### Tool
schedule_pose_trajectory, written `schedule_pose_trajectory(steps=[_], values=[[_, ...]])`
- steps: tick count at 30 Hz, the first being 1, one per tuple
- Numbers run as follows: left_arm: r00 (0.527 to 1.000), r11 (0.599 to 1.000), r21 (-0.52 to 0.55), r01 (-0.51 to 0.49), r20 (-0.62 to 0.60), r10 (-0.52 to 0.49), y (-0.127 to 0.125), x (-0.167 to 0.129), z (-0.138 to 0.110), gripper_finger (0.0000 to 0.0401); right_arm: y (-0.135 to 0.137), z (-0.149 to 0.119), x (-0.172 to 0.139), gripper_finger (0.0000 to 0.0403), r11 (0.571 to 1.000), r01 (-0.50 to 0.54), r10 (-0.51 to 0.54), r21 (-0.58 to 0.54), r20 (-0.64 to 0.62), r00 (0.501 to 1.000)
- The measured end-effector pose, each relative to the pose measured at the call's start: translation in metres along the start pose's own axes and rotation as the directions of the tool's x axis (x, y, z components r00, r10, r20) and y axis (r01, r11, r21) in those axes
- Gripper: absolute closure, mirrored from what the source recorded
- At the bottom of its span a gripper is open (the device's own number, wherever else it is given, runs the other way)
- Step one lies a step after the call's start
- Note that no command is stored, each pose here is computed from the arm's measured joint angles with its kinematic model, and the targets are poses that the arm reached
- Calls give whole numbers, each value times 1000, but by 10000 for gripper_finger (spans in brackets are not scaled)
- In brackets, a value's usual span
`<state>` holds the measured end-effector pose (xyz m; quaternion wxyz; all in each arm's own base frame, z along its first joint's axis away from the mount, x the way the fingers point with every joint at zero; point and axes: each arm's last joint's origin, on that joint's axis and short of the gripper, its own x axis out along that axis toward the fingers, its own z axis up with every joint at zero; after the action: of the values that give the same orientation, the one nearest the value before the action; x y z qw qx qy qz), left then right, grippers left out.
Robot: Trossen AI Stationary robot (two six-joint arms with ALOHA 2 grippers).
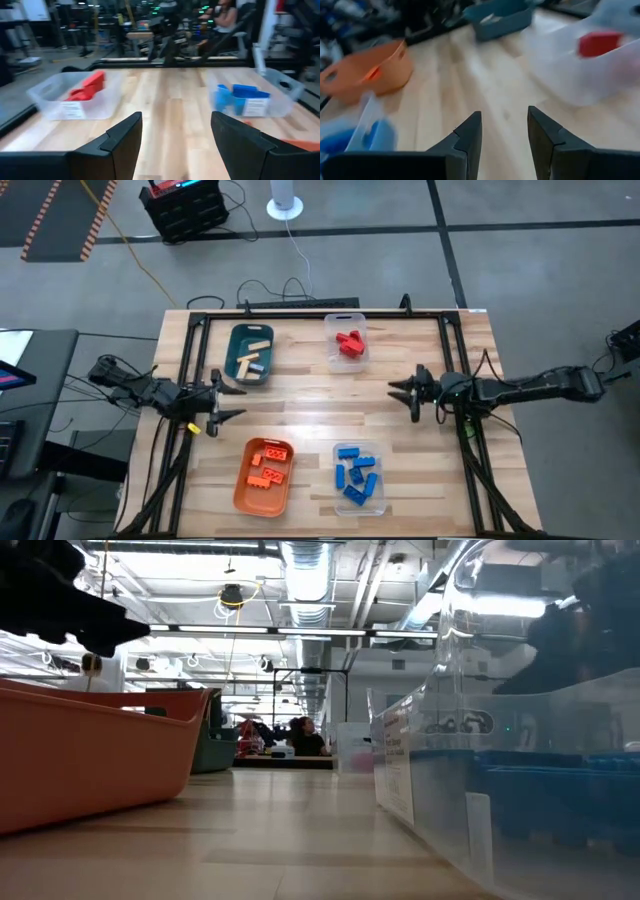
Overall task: Sort blocks
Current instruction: Return to Home Position
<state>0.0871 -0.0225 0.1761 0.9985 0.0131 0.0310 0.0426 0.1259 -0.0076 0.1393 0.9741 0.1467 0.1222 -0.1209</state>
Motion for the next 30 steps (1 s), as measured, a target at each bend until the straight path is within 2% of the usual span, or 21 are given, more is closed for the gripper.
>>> schedule_pose_trajectory(steps=[4, 7, 9, 18, 23, 30], values=[[996, 996, -5, -91, -3, 91, 8, 2, 0, 170, -12, 10, -3, 267, 996, 78, -82, 45, 94, 992], [986, 986, -9, -169, -6, 169, 15, 4, 0, 170, -19, 24, -8, 267, 990, 115, -132, 86, 227, 965], [976, 976, -12, -219, -8, 219, 19, 4, 0, 170, -23, 28, -11, 267, 984, 142, -166, 103, 272, 948], [937, 937, -19, -350, -14, 350, 32, 5, -1, 170, -33, 22, -12, 267, 966, 231, -251, 115, 202, 947], [932, 931, -20, -363, -15, 363, 33, 5, -1, 170, -31, 16, -18, 267, 971, 215, -230, 101, 165, 959], [932, 932, -20, -363, -15, 363, 33, 5, -1, 170, -24, 29, -35, 267, 987, 120, -152, 111, 358, 921]])
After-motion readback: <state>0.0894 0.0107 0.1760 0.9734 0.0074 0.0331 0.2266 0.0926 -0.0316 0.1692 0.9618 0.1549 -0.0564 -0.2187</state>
